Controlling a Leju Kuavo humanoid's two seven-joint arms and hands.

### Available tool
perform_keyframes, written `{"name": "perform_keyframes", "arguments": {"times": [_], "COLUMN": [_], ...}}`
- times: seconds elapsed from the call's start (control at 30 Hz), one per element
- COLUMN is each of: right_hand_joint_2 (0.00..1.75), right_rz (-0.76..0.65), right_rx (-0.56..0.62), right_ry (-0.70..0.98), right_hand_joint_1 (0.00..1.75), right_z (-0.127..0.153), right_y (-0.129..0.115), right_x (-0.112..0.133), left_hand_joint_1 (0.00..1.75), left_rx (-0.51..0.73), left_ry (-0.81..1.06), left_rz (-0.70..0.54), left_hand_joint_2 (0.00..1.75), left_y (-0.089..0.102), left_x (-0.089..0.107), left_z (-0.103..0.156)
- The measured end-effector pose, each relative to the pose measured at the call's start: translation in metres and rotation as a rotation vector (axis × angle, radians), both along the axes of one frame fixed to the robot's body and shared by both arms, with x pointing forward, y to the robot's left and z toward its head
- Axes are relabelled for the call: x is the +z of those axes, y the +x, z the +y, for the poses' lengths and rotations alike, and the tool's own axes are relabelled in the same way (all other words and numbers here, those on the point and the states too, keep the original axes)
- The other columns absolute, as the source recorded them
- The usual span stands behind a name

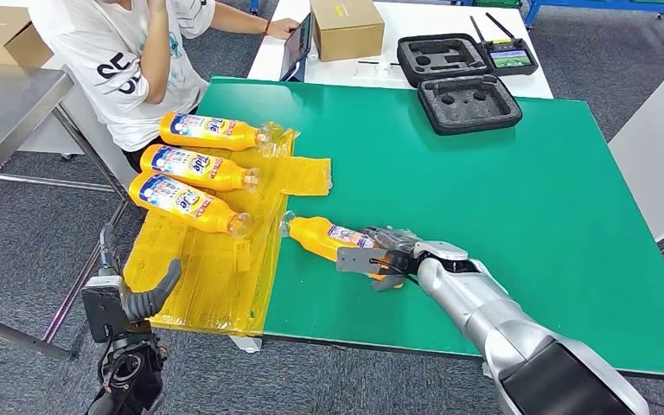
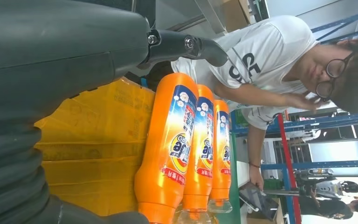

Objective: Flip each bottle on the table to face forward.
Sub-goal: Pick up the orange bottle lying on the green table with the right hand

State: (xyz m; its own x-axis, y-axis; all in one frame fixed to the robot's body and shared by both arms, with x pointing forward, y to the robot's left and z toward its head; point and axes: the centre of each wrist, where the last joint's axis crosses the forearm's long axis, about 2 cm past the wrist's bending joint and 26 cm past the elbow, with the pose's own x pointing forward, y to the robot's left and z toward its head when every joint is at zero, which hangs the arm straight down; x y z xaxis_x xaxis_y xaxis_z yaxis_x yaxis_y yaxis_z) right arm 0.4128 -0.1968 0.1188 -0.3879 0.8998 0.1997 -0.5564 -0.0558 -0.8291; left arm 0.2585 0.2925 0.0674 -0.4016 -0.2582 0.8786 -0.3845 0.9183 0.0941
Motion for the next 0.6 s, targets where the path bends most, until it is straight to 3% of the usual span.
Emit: {"name": "perform_keyframes", "arguments": {"times": [0.27,0.6], "right_hand_joint_2": [1.75,1.75], "right_rz": [-0.016,-0.087], "right_rx": [0.027,0.056], "right_ry": [-0.032,0.18], "right_hand_joint_1": [1.75,1.75], "right_z": [0.0008,0.001], "right_y": [-0.0018,-0.007], "right_x": [-0.0026,-0.0089], "left_hand_joint_1": [0.0,0.0], "left_rx": [0.004,0.002], "left_ry": [-0.01,-0.007], "left_rz": [0.002,0.008], "left_hand_joint_2": [1.75,1.75], "left_y": [0.0002,-0.0044], "left_x": [-0.0002,-0.0027], "left_z": [-0.0004,-0.0003]}}
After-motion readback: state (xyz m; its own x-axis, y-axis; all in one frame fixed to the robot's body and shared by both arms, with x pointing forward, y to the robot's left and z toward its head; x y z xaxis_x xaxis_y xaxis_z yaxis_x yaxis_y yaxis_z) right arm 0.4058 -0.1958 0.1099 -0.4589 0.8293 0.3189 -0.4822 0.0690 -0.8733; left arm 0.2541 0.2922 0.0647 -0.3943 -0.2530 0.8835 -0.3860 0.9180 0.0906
